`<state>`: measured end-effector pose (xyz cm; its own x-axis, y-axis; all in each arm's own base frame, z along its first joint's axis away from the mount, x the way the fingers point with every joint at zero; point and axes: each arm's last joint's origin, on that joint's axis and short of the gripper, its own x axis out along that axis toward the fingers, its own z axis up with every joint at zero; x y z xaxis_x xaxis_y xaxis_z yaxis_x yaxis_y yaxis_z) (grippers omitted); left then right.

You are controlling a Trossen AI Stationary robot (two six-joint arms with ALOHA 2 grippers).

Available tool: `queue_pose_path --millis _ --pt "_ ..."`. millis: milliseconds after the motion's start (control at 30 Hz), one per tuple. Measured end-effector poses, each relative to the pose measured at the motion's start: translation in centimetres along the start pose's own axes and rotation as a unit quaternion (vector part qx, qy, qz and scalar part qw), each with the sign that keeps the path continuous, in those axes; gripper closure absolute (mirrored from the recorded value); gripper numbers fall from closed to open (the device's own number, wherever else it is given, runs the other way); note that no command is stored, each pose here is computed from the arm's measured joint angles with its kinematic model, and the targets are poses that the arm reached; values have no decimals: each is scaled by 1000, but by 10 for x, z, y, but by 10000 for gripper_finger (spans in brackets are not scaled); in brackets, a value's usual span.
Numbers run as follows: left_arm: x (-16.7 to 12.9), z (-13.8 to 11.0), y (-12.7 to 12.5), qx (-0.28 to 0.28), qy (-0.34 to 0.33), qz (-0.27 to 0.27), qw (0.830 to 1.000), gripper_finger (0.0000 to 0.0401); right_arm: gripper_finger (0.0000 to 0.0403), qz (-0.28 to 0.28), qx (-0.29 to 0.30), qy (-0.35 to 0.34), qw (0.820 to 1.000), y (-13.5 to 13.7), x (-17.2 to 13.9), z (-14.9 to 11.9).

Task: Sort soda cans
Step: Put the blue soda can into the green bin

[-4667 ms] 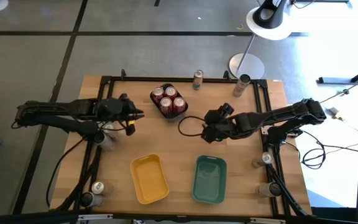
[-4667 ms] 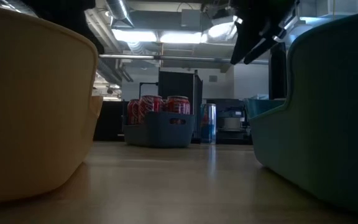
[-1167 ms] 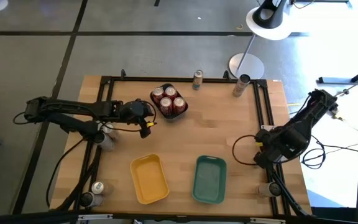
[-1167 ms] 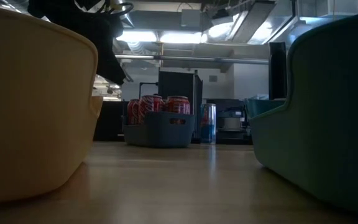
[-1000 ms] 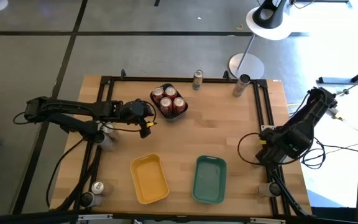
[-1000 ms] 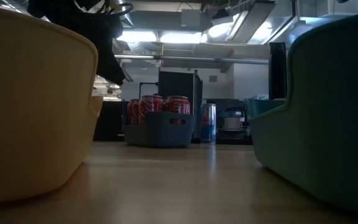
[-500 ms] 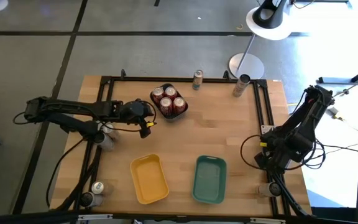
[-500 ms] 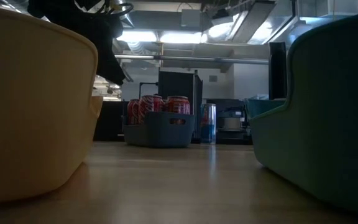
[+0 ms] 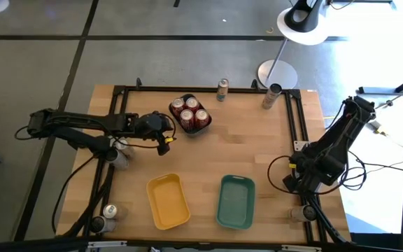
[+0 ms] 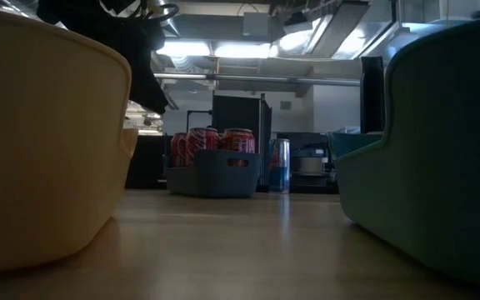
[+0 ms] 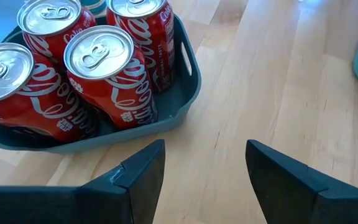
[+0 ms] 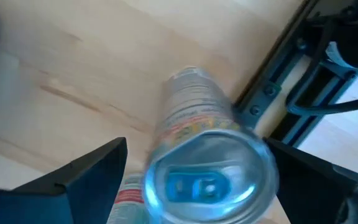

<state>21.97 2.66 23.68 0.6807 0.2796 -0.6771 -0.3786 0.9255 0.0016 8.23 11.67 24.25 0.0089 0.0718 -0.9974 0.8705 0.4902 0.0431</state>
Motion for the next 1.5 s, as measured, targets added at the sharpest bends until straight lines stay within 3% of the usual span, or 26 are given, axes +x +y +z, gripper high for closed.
queue_pose_path --millis 167,433,533,800,933,1100,1300,1500 --pt "0 0 0 0 0 0 1000 187 65 -6 0 -1 1000 -1 2 0" --pt "0 0 0 0 0 0 1000 187 181 -5 -14 4 1000 -1 1 0" --pt "0 0 0 0 0 0 1000 187 181 6 -32 6 999 2 -6 -1" --pt "0 0 0 0 0 0 1000 187 180 97 -27 -27 995 13 -44 -3" --pt "0 0 0 1 0 0 1000 187 178 182 -43 -92 978 21 -66 -2" --pt "0 0 0 6 0 0 1000 187 178 240 -59 -178 953 38 -86 7" --pt "0 0 0 5 -2 1 1000 187 178 268 -135 -224 927 84 -102 30" --pt "0 0 0 4 -1 1 1000 187 178 229 -212 -191 931 129 -99 54"
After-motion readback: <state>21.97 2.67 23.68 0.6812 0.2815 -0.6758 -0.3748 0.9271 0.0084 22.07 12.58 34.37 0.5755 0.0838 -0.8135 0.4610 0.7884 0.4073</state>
